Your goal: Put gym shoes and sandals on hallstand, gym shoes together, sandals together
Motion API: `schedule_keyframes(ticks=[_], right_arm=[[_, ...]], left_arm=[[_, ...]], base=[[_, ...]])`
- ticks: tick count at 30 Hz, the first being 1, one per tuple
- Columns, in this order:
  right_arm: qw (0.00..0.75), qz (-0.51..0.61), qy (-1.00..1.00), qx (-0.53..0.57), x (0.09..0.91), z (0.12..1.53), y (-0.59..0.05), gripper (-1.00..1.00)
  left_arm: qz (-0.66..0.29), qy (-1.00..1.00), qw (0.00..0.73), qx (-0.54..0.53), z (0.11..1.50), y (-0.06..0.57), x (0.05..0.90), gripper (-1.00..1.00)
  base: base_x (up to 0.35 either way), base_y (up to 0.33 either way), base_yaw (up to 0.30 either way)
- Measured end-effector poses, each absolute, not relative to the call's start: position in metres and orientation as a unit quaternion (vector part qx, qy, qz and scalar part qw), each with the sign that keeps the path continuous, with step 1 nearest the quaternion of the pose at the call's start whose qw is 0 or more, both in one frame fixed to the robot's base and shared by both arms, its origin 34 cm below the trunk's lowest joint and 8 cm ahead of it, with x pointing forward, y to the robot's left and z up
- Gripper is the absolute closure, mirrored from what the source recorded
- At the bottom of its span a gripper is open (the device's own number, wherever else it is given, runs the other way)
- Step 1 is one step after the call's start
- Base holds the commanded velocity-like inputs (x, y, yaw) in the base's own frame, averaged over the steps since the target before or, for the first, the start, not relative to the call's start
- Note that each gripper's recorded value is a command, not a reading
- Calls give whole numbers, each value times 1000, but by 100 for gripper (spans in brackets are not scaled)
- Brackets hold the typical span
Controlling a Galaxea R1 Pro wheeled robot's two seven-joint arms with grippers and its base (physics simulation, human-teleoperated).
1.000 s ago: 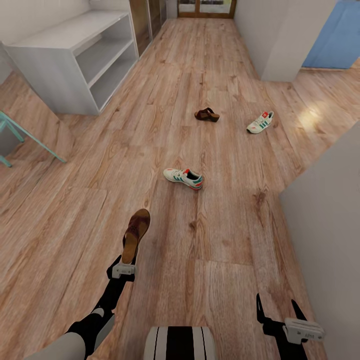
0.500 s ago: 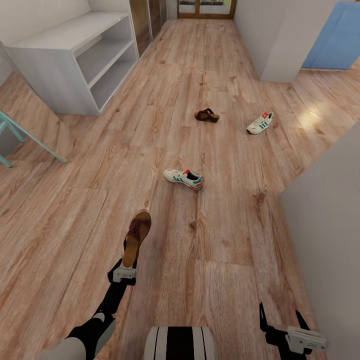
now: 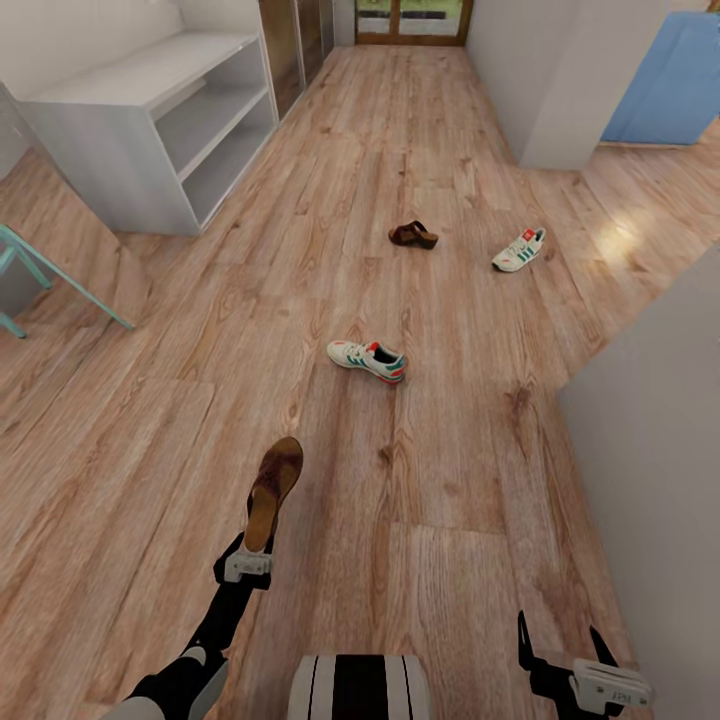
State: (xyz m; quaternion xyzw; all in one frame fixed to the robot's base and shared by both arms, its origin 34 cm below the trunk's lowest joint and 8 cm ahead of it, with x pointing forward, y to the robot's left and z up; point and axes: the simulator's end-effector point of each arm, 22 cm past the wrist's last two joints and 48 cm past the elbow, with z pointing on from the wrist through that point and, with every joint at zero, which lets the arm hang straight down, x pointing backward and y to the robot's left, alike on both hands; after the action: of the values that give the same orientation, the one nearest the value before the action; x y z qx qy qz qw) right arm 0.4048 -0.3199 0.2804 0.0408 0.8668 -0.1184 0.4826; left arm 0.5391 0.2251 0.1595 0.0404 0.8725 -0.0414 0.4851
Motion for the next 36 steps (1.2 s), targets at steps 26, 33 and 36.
schedule_keyframes(ticks=[26,33,36], right_arm=[[473,-118,872,44,392,267,-319,-100],[472,-120,873,43,392,265,-321,-100],[472,-120,872,43,392,266,-322,-100]], left_arm=[[-38,862,505,39,172,230,527,100],[-40,838,543,36,189,229,515,100],[-40,833,550,35,193,229,509,100]], base=[[0,0,77],[0,0,276],[0,0,229]])
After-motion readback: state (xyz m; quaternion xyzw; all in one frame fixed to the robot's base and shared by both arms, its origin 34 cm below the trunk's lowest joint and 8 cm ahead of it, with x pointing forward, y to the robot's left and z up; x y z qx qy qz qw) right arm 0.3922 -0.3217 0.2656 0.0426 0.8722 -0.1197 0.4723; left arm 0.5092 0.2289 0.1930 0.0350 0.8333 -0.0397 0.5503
